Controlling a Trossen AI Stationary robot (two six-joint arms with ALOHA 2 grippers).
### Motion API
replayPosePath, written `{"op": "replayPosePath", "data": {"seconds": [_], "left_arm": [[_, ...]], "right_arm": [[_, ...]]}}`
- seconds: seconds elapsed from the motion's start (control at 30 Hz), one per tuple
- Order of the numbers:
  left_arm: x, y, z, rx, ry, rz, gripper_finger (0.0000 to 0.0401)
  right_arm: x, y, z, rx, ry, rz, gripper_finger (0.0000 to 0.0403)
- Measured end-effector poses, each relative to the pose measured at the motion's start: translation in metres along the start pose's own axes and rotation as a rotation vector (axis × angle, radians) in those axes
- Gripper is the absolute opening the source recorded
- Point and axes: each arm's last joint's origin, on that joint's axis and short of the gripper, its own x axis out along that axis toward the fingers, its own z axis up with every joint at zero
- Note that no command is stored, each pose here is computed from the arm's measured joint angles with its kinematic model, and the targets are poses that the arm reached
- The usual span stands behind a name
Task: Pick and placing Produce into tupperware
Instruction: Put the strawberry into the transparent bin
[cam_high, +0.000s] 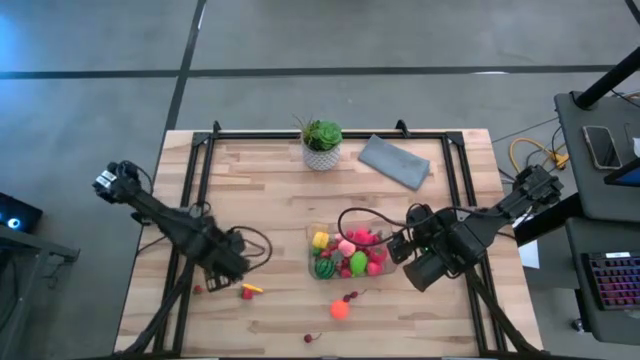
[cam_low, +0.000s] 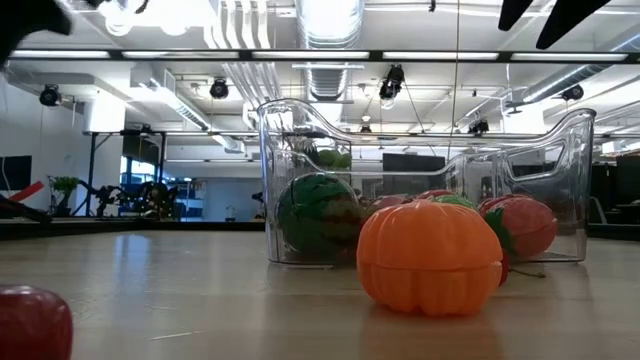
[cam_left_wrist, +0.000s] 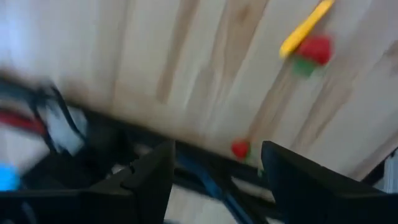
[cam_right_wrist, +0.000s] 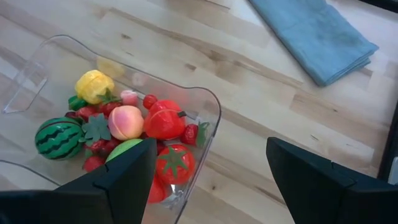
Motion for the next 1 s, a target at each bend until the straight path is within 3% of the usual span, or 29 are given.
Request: {"op": "replayPosePath", "data": {"seconds": [0.23, 0.5, 0.7, 1.0], "left_arm": [[0.054, -0.006, -0.022, -0.201, 0.328, 0.043, 0.0223], [0.1, -0.03, -0.022, -0.147, 0.393, -0.031, 0.0223], [0.119, -0.04, -0.017, -0.156, 0.428, 0.045, 0.0223], [0.14, -0.055, -0.022, -0.045, 0.461, 0.068, 0.0223]], "right_arm": [[0.0, 0.0, 0.0, -0.01, 0.001, 0.001, 0.0295], [0.0, 0.0, 0.0, -0.021, 0.008, 0.002, 0.0295], [0.0, 0.001, 0.0, -0.019, 0.009, 0.005, 0.0295], [0.0, 0.002, 0.0, -0.001, 0.01, 0.019, 0.0295]]}}
